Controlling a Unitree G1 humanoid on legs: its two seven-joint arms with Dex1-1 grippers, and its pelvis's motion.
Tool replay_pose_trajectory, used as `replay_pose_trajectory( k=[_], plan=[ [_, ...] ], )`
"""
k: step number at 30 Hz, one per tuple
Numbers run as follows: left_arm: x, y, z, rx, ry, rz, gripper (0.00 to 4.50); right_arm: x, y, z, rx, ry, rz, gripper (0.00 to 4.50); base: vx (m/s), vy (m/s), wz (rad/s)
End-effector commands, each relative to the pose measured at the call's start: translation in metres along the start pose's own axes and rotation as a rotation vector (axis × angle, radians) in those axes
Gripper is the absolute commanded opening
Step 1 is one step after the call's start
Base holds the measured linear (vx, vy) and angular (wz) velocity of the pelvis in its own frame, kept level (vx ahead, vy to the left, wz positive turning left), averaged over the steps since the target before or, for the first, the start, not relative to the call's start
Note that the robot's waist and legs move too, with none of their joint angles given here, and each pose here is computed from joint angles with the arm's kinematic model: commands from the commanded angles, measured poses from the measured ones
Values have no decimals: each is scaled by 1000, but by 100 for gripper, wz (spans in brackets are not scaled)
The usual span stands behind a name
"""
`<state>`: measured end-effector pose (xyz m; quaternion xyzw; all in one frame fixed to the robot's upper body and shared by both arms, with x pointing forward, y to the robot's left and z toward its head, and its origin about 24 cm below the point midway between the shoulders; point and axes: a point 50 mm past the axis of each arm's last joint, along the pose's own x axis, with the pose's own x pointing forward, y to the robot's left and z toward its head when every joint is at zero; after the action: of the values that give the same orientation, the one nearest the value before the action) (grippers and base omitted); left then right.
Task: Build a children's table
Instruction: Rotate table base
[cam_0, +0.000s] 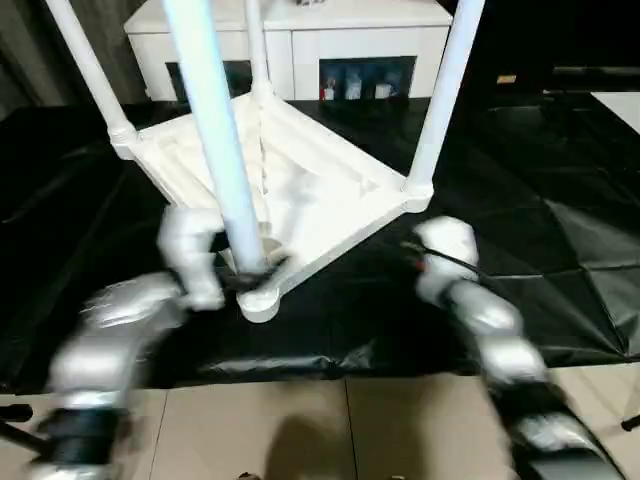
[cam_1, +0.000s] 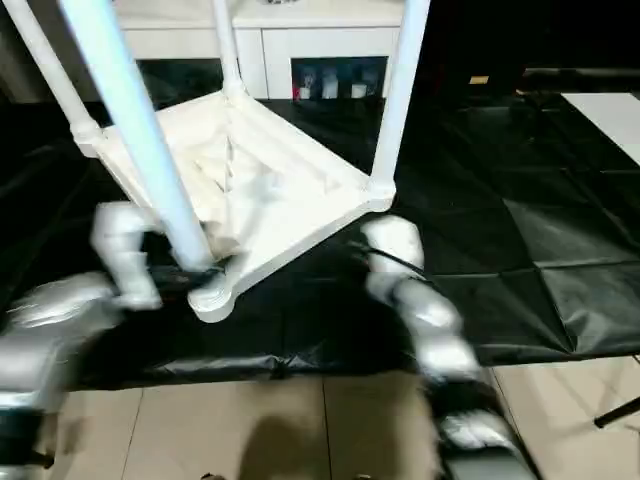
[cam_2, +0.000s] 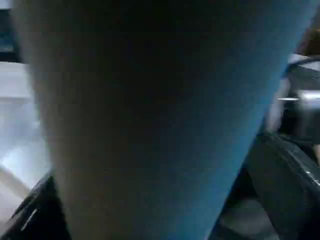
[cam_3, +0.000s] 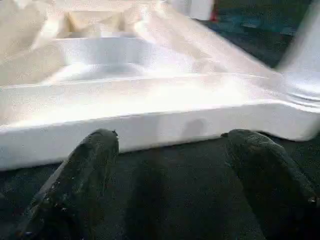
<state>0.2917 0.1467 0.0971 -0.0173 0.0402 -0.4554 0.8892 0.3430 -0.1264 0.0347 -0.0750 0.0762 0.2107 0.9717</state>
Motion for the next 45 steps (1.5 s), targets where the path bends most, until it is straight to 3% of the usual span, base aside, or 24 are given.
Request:
replay_pose_trajectory(
  k=[1,3,5,14,18,23,33,35,39,45],
  plan=[
    [16,-21,5,10,-5,-143,447,5,1,-3,-13,37,-8,383,0,0,0],
    [22,-28,6,8,-9,-181,447,8,2,-2,-14,42,-5,383,0,0,0],
    [45,-45,8,35,-22,-257,447,13,4,-1,-20,54,7,383,0,0,0],
    [83,-66,10,76,-28,-328,447,16,6,-5,-12,70,7,383,0,0,0],
    [91,-63,8,108,-15,-280,447,16,5,-5,-13,71,-8,383,0,0,0],
    [104,-45,4,190,31,-126,447,13,-7,-7,-6,79,-64,383,0,0,0],
    [128,-35,11,204,-14,11,447,9,-7,-11,5,56,-73,383,0,0,0],
    [127,-25,14,205,-59,71,447,6,-18,-4,21,7,-125,383,0,0,0],
    [119,-27,23,88,-201,21,447,-6,-39,13,68,-118,-164,383,0,0,0],
    [102,-37,20,16,-297,-80,447,-24,-49,25,76,-191,-93,383,0,0,0]
  ],
)
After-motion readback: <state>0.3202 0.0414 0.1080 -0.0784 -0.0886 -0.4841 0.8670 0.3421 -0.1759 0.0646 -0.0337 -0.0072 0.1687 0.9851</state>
